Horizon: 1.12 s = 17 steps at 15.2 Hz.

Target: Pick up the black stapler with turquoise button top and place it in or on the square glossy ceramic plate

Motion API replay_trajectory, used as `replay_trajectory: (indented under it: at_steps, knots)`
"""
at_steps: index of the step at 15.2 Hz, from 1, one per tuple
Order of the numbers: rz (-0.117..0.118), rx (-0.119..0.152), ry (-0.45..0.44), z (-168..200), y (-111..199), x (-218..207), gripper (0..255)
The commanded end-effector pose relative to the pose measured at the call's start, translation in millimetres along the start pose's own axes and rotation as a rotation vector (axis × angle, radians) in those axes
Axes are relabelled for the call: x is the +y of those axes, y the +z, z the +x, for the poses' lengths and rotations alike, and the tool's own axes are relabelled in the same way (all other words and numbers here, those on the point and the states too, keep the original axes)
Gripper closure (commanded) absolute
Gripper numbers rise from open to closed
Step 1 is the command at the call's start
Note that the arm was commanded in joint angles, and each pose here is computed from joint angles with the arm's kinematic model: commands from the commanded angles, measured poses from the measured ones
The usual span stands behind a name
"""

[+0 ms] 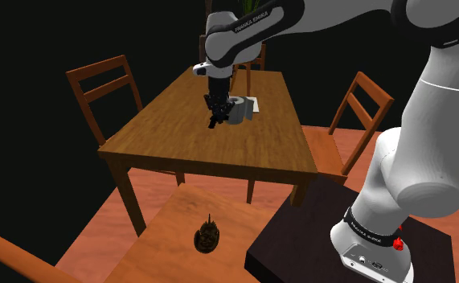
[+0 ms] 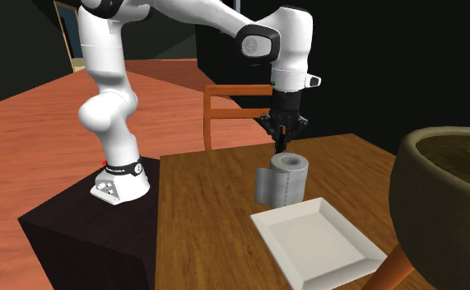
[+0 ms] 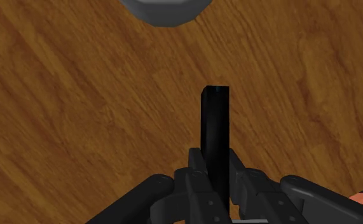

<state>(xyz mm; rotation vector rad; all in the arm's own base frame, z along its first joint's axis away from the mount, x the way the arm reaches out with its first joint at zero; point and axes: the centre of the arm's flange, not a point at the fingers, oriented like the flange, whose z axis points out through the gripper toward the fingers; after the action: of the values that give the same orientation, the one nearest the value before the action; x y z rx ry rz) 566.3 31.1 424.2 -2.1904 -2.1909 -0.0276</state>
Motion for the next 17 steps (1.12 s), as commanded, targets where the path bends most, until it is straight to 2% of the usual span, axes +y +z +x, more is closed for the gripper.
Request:
replay_trajectory:
  at_steps: [1,8,17]
  knots:
    - [0.000,0.000,0.000,0.5,-10.9,-0.6,255]
    - [0.000,0.000,0.000,1.9,-43.5,-1.2,255]
    - [0.000,0.000,0.000,-109.1,-50.8,40.5,255]
